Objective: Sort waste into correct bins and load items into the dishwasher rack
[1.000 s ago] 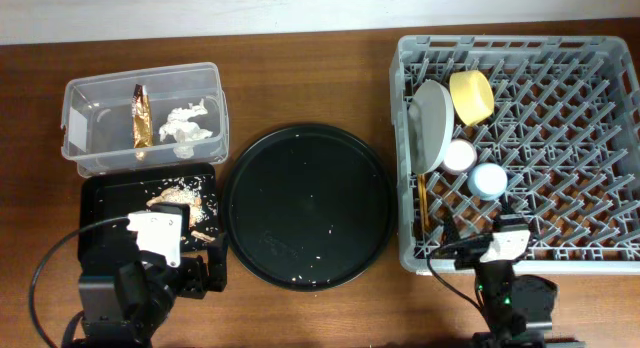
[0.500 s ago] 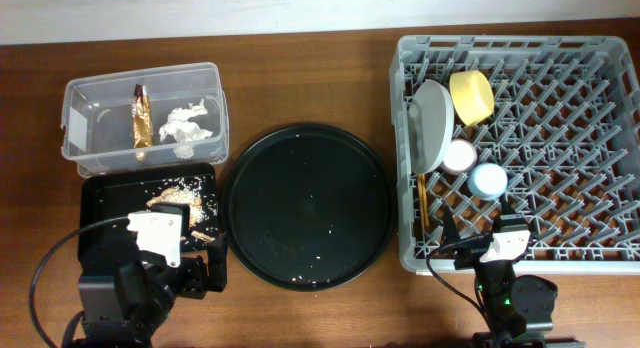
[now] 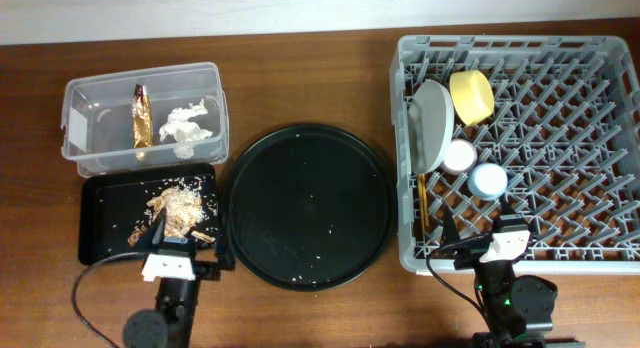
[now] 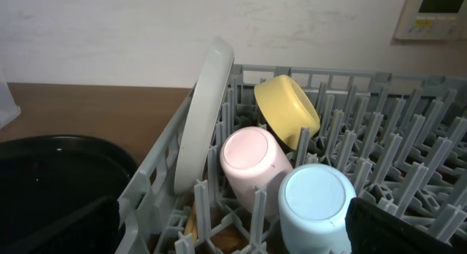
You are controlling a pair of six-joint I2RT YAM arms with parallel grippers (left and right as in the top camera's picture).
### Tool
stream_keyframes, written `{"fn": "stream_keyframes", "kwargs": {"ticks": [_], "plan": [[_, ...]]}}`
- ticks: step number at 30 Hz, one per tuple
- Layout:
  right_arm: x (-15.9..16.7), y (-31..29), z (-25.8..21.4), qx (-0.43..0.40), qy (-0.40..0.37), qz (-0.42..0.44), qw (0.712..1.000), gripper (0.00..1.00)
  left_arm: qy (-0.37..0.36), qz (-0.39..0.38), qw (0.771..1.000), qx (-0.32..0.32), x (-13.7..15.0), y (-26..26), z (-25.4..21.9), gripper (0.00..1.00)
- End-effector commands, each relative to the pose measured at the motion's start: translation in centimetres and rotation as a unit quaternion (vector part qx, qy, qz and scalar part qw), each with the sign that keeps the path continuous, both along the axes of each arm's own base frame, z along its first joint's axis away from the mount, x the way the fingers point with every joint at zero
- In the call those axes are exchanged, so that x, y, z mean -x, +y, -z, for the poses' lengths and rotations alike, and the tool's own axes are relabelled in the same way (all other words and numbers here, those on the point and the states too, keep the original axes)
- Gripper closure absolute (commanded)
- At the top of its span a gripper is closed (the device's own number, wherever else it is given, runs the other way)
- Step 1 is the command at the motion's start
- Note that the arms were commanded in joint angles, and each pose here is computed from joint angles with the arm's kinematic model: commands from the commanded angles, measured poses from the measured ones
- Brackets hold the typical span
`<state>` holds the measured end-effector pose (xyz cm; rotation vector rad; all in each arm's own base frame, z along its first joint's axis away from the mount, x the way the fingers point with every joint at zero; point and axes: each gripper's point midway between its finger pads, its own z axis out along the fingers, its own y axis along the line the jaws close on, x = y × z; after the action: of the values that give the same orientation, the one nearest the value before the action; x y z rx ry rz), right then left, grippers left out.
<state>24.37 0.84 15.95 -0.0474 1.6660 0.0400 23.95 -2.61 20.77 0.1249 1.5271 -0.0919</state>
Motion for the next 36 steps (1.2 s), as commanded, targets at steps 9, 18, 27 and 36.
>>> {"fn": "stream_keyframes", "kwargs": {"ticks": [9,18,27,36], "plan": [[0.0,-0.1,0.2,0.001,0.0,0.002,1.0,0.01,0.054,-0.026,0.998,-0.025,-0.6,0.9,5.0,0.01],[0.0,-0.1,0.2,0.001,0.0,0.002,1.0,0.01,0.054,-0.026,0.998,-0.025,-0.6,0.9,5.0,0.01],[0.0,-0.1,0.2,0.001,0.0,0.002,1.0,0.01,0.054,-0.026,0.998,-0.025,-0.6,0.9,5.0,0.01],[0.0,-0.1,0.2,0.001,0.0,0.002,1.0,0.01,0.054,-0.026,0.998,-0.025,-0.6,0.9,5.0,0.01]]}}
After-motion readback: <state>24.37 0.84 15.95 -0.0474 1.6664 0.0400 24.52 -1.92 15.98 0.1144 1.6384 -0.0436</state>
